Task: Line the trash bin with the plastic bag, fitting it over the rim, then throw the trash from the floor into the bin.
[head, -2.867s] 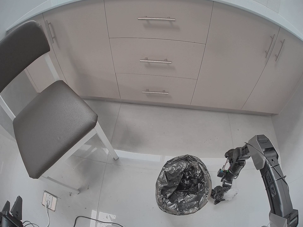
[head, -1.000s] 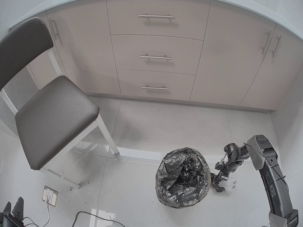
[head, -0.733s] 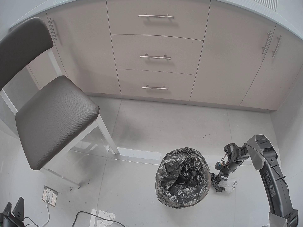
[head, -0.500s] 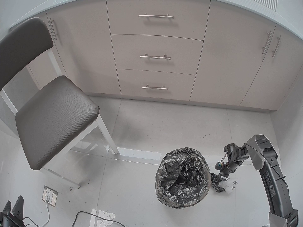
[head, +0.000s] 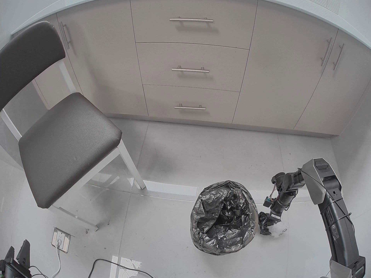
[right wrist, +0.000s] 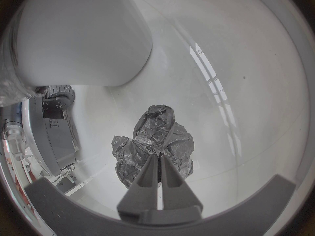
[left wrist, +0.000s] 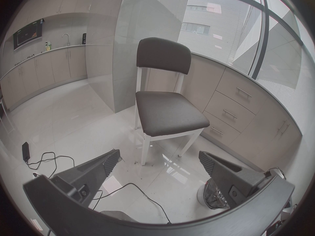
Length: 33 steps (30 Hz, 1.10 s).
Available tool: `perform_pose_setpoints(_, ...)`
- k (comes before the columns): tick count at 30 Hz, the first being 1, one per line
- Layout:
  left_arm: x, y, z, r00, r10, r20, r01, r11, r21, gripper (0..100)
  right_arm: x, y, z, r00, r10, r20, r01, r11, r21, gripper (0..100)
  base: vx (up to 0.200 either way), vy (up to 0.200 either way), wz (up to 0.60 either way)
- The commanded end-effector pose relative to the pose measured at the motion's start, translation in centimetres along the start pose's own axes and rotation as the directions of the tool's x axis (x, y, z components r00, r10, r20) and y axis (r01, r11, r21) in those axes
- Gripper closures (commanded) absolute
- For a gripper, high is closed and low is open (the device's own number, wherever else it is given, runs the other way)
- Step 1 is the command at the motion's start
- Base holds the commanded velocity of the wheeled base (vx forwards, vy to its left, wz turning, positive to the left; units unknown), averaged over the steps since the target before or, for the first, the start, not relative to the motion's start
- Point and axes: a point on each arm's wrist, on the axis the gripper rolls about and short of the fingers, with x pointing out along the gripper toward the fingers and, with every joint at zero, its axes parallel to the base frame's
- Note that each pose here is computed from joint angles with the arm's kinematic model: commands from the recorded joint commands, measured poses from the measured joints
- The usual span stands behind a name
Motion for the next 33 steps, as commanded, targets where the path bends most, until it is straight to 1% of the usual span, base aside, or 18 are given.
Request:
perform_pose_setpoints(1, 0.1, 0.0, -0.1, 1.000, 0.005, -0.003, -0.005, 1.000, 0.000, 0, -2.9, -0.7, 1.1, 0.998, -0.054, 0.023, 0.054, 0.998, -0.010, 100, 0.000, 0.000, 0.00)
perform_pose_setpoints(6, 0.1, 0.0, -0.1, 1.000, 0.005, -0.003, -0.005, 1.000, 0.000, 0, -4.8, -1.2, 1.5, 0.996, -0.082, 0.038, 0.083, 0.997, -0.009, 100, 0.000, 0.000, 0.00)
perform_pose_setpoints(10, 0.1, 0.0, -0.1, 1.000, 0.006, -0.003, -0.006, 1.000, -0.001, 0, -7.8, -1.1, 1.6, 0.998, -0.058, 0.009, 0.058, 0.998, -0.010, 100, 0.000, 0.000, 0.00)
perform_pose_setpoints(12, 0.1, 0.0, -0.1, 1.000, 0.007, -0.004, -0.007, 1.000, -0.001, 0, -8.8, -1.1, 1.7, 0.998, -0.055, -0.003, 0.055, 0.998, -0.011, 100, 0.000, 0.000, 0.00)
perform_pose_setpoints(13, 0.1, 0.0, -0.1, 1.000, 0.007, -0.004, -0.007, 1.000, -0.001, 0, -10.1, -1.1, 1.7, 0.998, -0.059, -0.011, 0.059, 0.998, -0.011, 100, 0.000, 0.000, 0.00)
perform_pose_setpoints(18, 0.1, 0.0, -0.1, 1.000, 0.007, -0.004, -0.007, 1.000, -0.003, 0, -11.3, -1.1, 1.8, 0.998, -0.063, -0.011, 0.063, 0.998, -0.010, 100, 0.000, 0.000, 0.00)
perform_pose_setpoints(20, 0.1, 0.1, -0.1, 1.000, 0.019, 0.002, -0.019, 1.000, -0.004, 0, -11.5, -0.8, 1.5, 0.999, -0.032, -0.034, 0.032, 0.999, -0.004, 100, 0.000, 0.000, 0.00)
perform_pose_setpoints(22, 0.1, 0.1, -0.1, 0.999, 0.036, 0.010, -0.036, 0.999, -0.004, 0, -11.4, -0.5, 1.1, 0.997, -0.009, -0.078, 0.010, 1.000, 0.006, 100, 0.000, 0.000, 0.00)
perform_pose_setpoints(23, 0.1, 0.1, -0.1, 0.999, 0.039, 0.008, -0.039, 0.999, -0.002, 0, -11.3, -0.5, 0.9, 0.995, -0.005, -0.101, 0.008, 1.000, 0.027, 100, 0.000, 0.000, 0.00)
perform_pose_setpoints(24, 0.1, 0.1, -0.2, 0.999, 0.041, 0.007, -0.041, 0.999, -0.002, 0, -11.0, -0.4, 0.8, 0.992, -0.001, -0.128, 0.012, 0.996, 0.084, 100, 0.000, 0.000, 0.00)
perform_pose_setpoints(25, 0.2, 0.2, -0.2, 0.999, 0.041, 0.006, -0.041, 0.999, 0.000, 0, -10.6, -0.2, 0.7, 0.990, 0.009, -0.143, 0.014, 0.987, 0.158, 100, 0.000, 0.000, 0.00)
perform_pose_setpoints(26, 0.2, 0.2, -0.2, 0.999, 0.041, 0.006, -0.041, 0.999, 0.000, 0, -10.6, -0.2, 0.7, 0.990, 0.009, -0.143, 0.014, 0.987, 0.158, 100, 0.000, 0.000, 0.00)
perform_pose_setpoints(28, 0.2, 0.2, -0.3, 0.999, 0.042, 0.001, -0.042, 0.999, 0.000, 0, -8.8, 0.2, 0.1, 0.984, 0.061, -0.165, 0.000, 0.939, 0.344, 100, 0.000, 0.000, 0.00)
perform_pose_setpoints(29, 0.2, 0.2, -0.3, 0.999, 0.042, 0.001, -0.042, 0.999, 0.000, 0, -8.2, 0.3, -0.1, 0.983, 0.076, -0.169, -0.004, 0.921, 0.388, 100, 0.000, 0.000, 0.00)
perform_pose_setpoints(30, 0.2, 0.2, -0.3, 0.999, 0.042, 0.001, -0.042, 0.999, 0.000, 0, -8.2, 0.3, -0.1, 0.983, 0.076, -0.169, -0.004, 0.921, 0.388, 100, 0.000, 0.000, 0.00)
perform_pose_setpoints(31, 0.2, 0.2, -0.3, 0.999, 0.041, -0.001, -0.041, 0.999, 0.001, 0, -6.8, 0.7, -0.5, 0.979, 0.128, -0.156, -0.032, 0.860, 0.509, 100, 0.000, 0.000, 0.00)
perform_pose_setpoints(32, 0.3, 0.2, -0.4, 0.999, 0.042, -0.003, -0.042, 0.999, -0.001, 0, -6.8, 0.7, -0.5, 0.979, 0.132, -0.153, -0.034, 0.854, 0.518, 100, 0.000, 0.000, 0.00)
perform_pose_setpoints(33, 0.3, 0.2, -0.4, 0.999, 0.043, -0.005, -0.043, 0.999, 0.000, 0, -6.5, 1.0, -0.5, 0.978, 0.176, -0.114, -0.068, 0.781, 0.621, 100, 0.000, 0.000, 0.00)
